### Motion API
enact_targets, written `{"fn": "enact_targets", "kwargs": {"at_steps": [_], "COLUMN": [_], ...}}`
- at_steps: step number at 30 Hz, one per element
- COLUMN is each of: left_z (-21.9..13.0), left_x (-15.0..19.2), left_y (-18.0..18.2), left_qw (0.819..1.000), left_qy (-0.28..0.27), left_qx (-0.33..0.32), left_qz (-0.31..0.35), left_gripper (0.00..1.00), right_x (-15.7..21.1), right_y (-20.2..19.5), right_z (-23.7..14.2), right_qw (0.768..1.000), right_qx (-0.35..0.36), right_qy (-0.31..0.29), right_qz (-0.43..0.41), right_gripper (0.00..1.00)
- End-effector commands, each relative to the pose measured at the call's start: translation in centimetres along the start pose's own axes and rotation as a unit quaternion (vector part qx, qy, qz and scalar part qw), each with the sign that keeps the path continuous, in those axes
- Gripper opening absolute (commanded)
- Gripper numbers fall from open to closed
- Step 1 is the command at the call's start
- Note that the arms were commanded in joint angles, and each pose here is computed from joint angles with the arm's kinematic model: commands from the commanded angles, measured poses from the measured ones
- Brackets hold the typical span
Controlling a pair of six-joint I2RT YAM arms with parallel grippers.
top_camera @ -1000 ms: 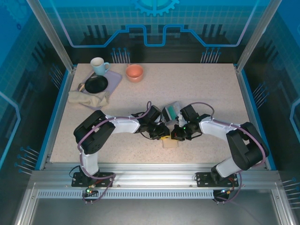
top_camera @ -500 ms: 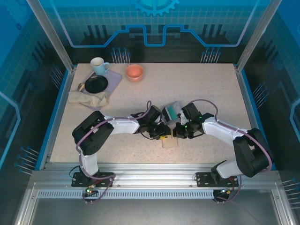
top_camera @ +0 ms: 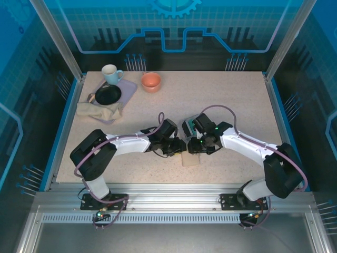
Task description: Put the credit cards into the card holder
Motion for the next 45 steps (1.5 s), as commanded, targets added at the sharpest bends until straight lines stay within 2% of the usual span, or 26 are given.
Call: {"fn": "enact_targets", "kwargs": {"at_steps": [1,7,14,26,33,40,45], "left_z": [-0.6,-1.3,-1.5,-1.3,-1.3,-1.3,-0.3], "left_x": [0.1,0.0,0.0,0.0,-0.4,-0.5,-0.3], "left_y": [2.1,4.1,4.4,4.3,3.4,0.8,0.3], "left_qw": [0.998,0.994,0.994,0.995,0.997,1.000,1.000], "left_qy": [-0.018,-0.037,-0.038,-0.031,-0.027,-0.015,0.004], "left_qx": [-0.038,-0.057,-0.059,-0.057,-0.041,0.006,0.008], "left_qz": [-0.039,-0.081,-0.082,-0.078,-0.062,0.001,0.006], "left_gripper": [0.31,0.30,0.30,0.29,0.29,0.29,0.28], "right_x": [0.3,0.3,0.3,0.1,0.1,0.1,0.2], "right_y": [0.0,1.1,1.7,1.6,1.7,1.9,1.5], "right_z": [0.2,1.2,2.4,2.1,1.7,1.6,1.8], "right_qw": [0.997,0.990,0.983,0.980,0.980,0.988,0.990], "right_qx": [0.072,0.132,0.177,0.193,0.189,0.144,0.135], "right_qy": [0.016,0.032,0.038,0.031,0.029,0.031,0.037], "right_qz": [-0.016,-0.034,-0.044,-0.042,-0.046,-0.039,-0.029], "right_gripper": [0.45,0.44,0.42,0.14,0.07,0.11,0.13]}}
Point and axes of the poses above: each hand's point on the last joint's axis, 136 mm out from that joint toward the fingers, its own z axis out along the fingers, its own y axis along the line the jaws close on, x = y × z, the point moved 8 cm from there along -z, back along the fingers, and after that the axes turned 2 degrees about z, right-handed, at the moved point
